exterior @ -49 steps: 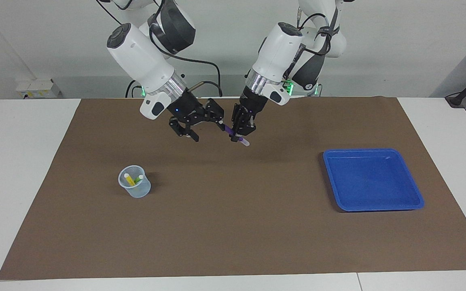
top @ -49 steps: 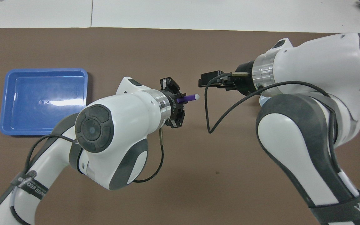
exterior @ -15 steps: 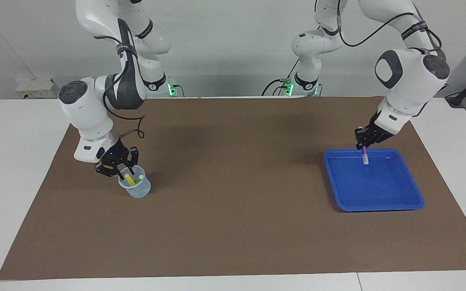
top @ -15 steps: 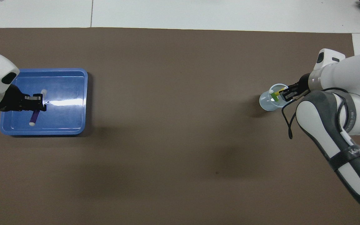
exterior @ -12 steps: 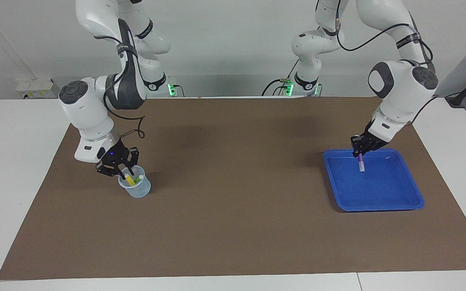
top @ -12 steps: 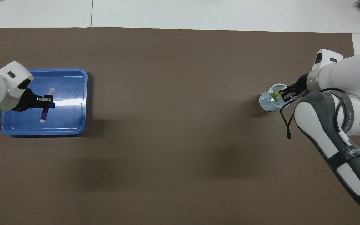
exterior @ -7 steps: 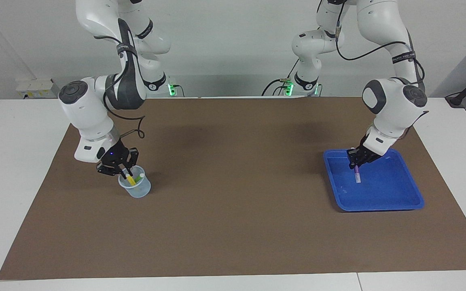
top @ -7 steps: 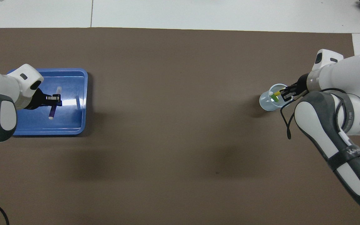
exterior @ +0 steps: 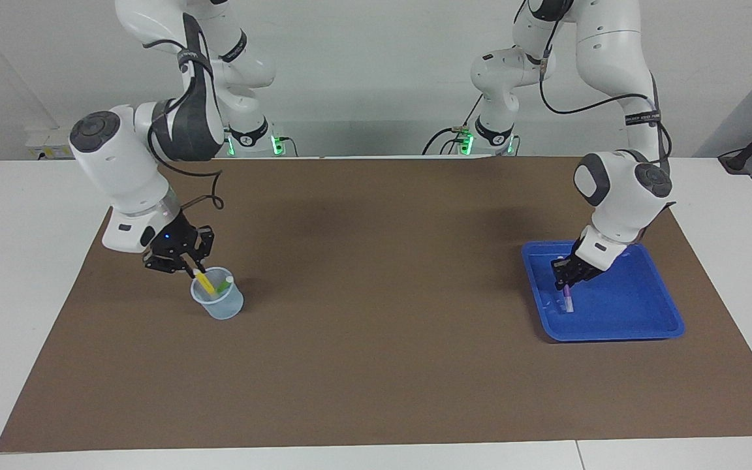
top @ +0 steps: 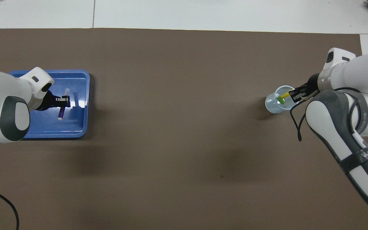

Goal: Right arm passes pens to left for tray arrangement
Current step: 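Lower the purple pen into the blue tray and open the left gripper, then grasp the yellow pen in the cup with the right gripper, then carry the yellow pen toward the left gripper while the left gripper approaches, then grasp the yellow pen with the left gripper while the right gripper releases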

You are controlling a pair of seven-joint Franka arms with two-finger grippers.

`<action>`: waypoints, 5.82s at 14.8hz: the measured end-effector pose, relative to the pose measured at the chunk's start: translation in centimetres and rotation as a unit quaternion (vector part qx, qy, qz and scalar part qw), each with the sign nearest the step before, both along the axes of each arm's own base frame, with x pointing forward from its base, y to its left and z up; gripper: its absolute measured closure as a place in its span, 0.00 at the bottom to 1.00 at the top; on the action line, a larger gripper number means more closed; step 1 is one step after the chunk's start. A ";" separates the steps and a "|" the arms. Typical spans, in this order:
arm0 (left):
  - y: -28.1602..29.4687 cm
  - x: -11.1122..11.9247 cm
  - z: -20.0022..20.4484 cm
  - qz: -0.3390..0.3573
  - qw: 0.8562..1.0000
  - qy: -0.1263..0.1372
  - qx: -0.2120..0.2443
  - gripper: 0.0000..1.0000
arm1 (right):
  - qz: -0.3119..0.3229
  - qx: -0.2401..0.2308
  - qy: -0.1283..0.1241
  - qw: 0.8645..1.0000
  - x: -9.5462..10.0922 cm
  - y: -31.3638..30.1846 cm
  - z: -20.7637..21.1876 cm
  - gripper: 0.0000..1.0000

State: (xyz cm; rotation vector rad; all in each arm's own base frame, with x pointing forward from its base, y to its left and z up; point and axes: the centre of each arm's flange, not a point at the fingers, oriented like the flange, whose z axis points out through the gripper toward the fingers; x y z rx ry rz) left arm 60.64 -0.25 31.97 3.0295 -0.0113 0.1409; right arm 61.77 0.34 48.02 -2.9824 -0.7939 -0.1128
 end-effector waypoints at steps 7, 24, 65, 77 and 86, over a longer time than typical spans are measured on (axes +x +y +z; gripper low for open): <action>-0.7 -0.2 -1.0 0.001 1.000 -0.005 -0.001 0.81 | -0.059 0.037 0.021 0.997 -4.3 0.7 11.0 0.82; -3.2 0.2 8.5 0.101 0.992 0.079 -0.007 0.00 | -0.352 0.222 0.100 0.904 -4.2 16.1 8.3 0.82; -39.0 -8.9 16.6 0.683 0.678 0.151 -0.225 0.39 | -0.423 0.262 0.121 0.859 -5.2 25.1 5.2 0.82; -39.0 -8.9 16.7 0.685 0.676 0.153 -0.226 0.82 | -0.424 0.264 0.120 0.858 -5.2 25.1 5.2 0.68; -35.5 -7.2 15.8 0.639 0.735 0.141 -0.179 0.82 | -0.321 0.176 0.039 0.930 -3.1 17.9 4.2 0.18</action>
